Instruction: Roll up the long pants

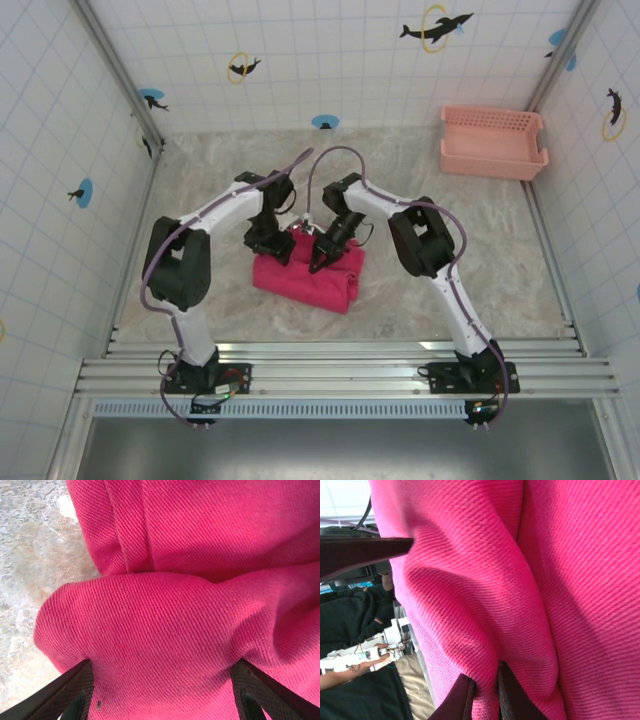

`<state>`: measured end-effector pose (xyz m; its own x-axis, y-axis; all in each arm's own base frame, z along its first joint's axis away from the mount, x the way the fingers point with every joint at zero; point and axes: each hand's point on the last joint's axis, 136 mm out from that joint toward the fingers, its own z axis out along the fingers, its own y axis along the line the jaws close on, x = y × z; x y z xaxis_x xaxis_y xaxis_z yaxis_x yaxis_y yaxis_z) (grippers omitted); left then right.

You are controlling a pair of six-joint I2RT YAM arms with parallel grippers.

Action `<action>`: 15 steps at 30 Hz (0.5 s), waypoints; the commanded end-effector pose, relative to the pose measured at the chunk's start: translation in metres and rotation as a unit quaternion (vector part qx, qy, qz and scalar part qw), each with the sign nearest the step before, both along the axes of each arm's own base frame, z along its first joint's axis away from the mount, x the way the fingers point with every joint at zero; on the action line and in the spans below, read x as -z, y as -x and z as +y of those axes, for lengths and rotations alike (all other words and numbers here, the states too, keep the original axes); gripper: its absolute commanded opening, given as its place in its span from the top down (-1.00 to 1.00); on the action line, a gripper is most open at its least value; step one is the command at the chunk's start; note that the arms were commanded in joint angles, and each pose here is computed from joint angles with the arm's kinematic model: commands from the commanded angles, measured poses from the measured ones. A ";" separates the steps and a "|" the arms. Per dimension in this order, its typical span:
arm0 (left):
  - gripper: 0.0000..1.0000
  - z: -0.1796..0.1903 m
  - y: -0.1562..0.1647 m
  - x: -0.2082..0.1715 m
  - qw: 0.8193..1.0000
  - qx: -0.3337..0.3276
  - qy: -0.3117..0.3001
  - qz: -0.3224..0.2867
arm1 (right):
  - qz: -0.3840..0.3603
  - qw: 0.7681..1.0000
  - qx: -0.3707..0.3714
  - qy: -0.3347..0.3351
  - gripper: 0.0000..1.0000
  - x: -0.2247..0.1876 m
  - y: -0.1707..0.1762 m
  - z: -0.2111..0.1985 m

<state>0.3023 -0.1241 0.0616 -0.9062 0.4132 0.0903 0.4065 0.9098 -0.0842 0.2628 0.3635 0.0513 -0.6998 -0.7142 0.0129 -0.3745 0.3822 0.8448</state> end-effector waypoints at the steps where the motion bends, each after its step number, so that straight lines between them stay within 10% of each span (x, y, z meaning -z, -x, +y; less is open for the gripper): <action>1: -0.47 -0.005 -0.008 0.026 1.000 0.001 -0.006 0.014 | -0.067 0.997 0.010 0.034 0.64 0.019 -0.034 -0.011; 15: -0.47 -0.004 -0.019 0.037 0.999 0.021 -0.021 0.026 | -0.346 0.927 -0.022 0.145 -0.07 -0.074 -0.053 -0.082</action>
<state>0.3132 -0.1322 0.0459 -0.8965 0.4220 0.1353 0.4091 0.9054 -0.1133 0.3294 0.2981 0.1080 -0.6725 -0.7093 -0.2115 -0.7119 0.5417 0.4469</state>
